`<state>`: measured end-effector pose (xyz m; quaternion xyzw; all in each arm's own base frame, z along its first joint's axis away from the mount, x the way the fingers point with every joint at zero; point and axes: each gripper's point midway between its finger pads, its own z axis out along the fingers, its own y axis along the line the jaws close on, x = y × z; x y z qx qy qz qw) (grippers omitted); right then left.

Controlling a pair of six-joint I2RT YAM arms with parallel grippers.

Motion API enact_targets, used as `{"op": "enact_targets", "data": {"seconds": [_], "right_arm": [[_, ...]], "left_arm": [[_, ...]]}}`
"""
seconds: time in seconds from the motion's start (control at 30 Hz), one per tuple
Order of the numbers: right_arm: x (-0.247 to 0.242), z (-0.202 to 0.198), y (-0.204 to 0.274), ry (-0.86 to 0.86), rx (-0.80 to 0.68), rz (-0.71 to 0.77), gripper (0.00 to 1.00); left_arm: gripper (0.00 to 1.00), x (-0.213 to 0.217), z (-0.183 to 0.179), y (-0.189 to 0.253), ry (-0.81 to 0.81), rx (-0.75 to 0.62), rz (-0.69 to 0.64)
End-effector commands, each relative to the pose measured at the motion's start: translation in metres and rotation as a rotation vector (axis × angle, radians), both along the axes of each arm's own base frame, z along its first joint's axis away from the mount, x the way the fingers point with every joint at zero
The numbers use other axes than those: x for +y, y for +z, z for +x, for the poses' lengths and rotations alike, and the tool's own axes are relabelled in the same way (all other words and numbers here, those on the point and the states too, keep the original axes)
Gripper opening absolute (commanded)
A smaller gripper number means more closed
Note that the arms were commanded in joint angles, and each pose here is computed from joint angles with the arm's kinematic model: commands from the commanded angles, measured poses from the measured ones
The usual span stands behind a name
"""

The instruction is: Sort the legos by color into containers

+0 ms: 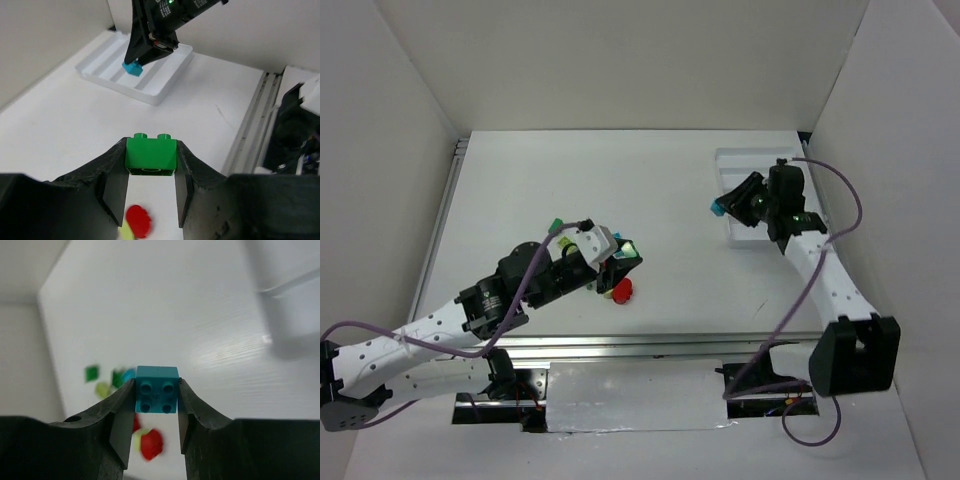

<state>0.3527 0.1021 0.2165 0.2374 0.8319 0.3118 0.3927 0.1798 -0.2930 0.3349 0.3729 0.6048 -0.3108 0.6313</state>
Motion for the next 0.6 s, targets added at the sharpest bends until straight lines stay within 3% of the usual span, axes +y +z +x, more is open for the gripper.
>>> {"op": "enact_targets", "data": {"seconds": [0.0,0.2,0.33,0.57], "right_arm": [[-0.08,0.019,-0.05,-0.333,0.189,-0.245,0.0],[-0.149,0.038,-0.09,-0.574,0.36,-0.454,0.0],[-0.162,0.042,-0.11,-0.59,0.403,-0.476,0.0],[-0.174,0.047,-0.128,-0.588,0.43,-0.496,0.03]], "left_arm": [[0.0,0.005,0.006,0.026,0.087,0.143,-0.105],[0.0,0.028,0.008,0.007,0.222,0.315,-0.108],[0.0,0.045,0.002,0.004,0.244,0.332,-0.144],[0.0,0.048,0.003,-0.015,0.265,0.354,-0.095]]}}
